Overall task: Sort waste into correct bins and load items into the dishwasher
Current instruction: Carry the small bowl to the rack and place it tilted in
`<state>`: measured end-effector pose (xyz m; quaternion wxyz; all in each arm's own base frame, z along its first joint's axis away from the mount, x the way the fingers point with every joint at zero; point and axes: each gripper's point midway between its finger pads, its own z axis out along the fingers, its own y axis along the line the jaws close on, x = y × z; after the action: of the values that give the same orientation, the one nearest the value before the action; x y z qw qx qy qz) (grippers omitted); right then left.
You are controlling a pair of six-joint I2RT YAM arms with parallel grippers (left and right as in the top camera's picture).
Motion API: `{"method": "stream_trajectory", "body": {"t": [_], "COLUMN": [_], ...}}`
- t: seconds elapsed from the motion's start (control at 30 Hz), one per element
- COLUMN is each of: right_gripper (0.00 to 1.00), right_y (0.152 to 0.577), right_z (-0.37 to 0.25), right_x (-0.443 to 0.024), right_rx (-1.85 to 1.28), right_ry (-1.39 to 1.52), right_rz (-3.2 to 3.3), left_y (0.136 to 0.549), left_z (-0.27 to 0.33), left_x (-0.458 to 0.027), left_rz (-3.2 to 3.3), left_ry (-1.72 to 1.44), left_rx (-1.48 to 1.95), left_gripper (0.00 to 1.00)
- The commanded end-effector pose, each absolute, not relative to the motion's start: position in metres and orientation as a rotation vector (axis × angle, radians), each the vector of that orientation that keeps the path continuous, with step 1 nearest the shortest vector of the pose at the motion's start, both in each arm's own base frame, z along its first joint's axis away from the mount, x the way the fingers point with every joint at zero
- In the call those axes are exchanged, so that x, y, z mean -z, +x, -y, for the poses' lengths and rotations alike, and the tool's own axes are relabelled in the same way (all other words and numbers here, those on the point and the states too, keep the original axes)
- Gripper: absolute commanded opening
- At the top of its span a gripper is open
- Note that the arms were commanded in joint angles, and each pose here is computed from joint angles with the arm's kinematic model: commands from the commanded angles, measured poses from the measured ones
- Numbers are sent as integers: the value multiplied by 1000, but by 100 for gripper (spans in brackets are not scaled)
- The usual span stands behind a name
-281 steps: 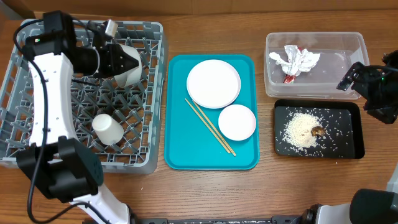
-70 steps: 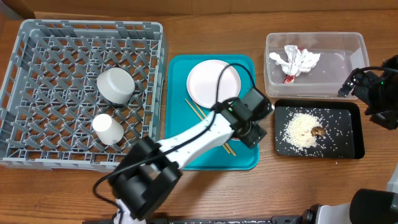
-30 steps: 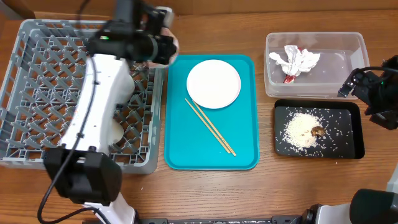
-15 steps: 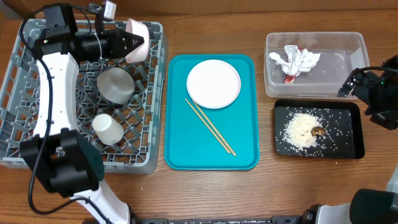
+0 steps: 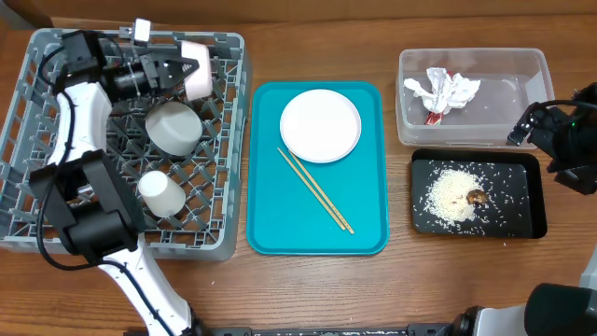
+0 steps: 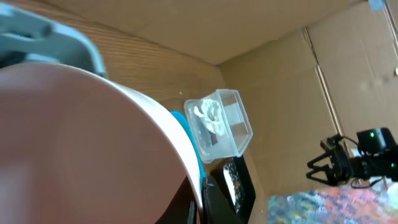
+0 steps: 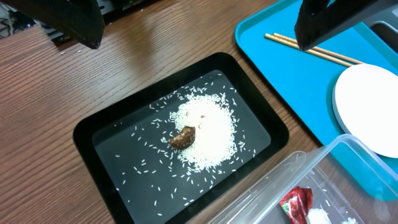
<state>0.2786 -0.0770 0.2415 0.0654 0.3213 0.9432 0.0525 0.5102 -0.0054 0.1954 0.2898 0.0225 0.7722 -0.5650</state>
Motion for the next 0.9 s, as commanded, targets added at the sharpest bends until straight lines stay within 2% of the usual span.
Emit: {"method": "stream_trajectory", "body": {"t": [0.0, 0.17, 0.33, 0.43, 0.87], "right_gripper": [100, 100, 100, 100, 100], "right_y": [280, 280, 280, 280, 278], "right_z": [79, 79, 79, 79, 78], "right_x": [-252, -252, -252, -252, -252], "right_rx": [-144, -144, -143, -144, -147], "right_ry": [951, 951, 951, 952, 954], "right_rz": [-2804, -2805, -2804, -2806, -2812], "left_y": [511, 512, 506, 509, 522], "left_z": [-3, -3, 9, 12, 13], "left_x": [-189, -188, -221, -225, -202], "left_rz": [-2051, -2040, -1884, -1887, -1958], "left_ry": [8, 14, 157, 160, 97], "left_rx": [1565, 1577, 1743, 1756, 1676], "left_gripper": [4, 4, 4, 4, 4]}}
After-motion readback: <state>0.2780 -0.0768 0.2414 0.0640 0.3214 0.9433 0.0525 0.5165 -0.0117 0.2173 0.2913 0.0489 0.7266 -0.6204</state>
